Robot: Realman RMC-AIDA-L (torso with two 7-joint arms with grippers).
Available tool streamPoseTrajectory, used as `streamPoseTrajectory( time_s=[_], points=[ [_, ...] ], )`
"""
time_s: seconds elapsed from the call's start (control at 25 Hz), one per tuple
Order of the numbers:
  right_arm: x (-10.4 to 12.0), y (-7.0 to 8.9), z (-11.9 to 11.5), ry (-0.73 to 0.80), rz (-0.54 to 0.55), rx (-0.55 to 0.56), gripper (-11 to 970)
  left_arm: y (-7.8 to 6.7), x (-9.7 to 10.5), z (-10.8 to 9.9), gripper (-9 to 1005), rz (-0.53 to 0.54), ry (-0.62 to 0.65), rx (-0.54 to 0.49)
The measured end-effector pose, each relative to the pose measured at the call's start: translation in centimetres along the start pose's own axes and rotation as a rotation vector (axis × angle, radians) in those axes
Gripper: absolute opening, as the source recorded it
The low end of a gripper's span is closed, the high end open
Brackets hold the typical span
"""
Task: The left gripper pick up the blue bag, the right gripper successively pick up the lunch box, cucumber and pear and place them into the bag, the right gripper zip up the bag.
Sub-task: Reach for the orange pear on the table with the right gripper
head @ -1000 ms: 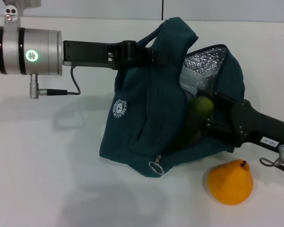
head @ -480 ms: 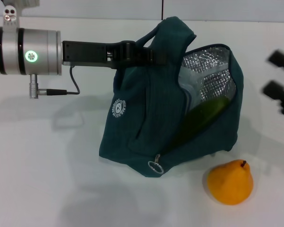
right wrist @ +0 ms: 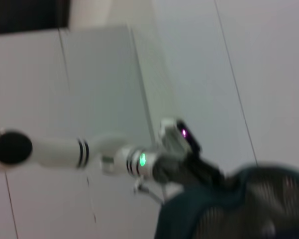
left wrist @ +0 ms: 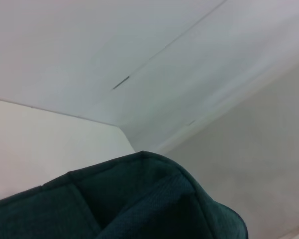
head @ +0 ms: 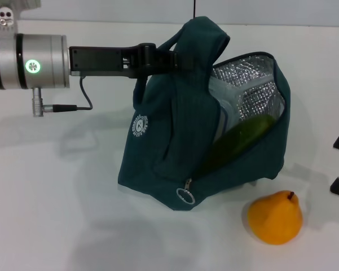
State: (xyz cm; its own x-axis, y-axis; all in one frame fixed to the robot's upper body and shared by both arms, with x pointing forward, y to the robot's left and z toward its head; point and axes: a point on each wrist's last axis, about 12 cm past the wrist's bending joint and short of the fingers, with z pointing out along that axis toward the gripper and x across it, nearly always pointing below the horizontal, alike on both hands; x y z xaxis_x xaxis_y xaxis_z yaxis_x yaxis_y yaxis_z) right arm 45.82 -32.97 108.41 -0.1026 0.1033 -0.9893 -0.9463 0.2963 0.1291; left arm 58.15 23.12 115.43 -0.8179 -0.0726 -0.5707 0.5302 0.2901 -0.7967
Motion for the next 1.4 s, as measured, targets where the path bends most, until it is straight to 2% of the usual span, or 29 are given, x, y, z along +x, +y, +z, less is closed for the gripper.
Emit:
streamPoseTrajectory(
  time_s=[0.2, 0.4, 0.72, 0.96, 1.4],
  points=[
    [1.8, 0.6, 0.1, 0.088, 0.019, 0.019, 779, 0.4, 0.3, -0.4, 52, -0.016, -0.022, 0.0],
    [2.2, 0.3, 0.7, 0.132, 0.024, 0.012, 759, 0.6, 0.2, -0.5, 52, -0.02, -0.032, -0.007],
    [3.1, -0.2, 2.5, 0.188, 0.027, -0.002, 548, 0.6, 0.2, -0.5, 52, -0.019, -0.032, -0.008],
    [3.3, -0.5, 3.4, 0.205, 0.021, -0.011, 490, 0.6, 0.3, -0.5, 52, -0.018, -0.033, -0.009],
    [3.6, -0.7, 4.1, 0.228, 0.023, -0.013, 464, 0.6, 0.3, -0.4, 52, -0.006, -0.034, -0.008]
  ],
)
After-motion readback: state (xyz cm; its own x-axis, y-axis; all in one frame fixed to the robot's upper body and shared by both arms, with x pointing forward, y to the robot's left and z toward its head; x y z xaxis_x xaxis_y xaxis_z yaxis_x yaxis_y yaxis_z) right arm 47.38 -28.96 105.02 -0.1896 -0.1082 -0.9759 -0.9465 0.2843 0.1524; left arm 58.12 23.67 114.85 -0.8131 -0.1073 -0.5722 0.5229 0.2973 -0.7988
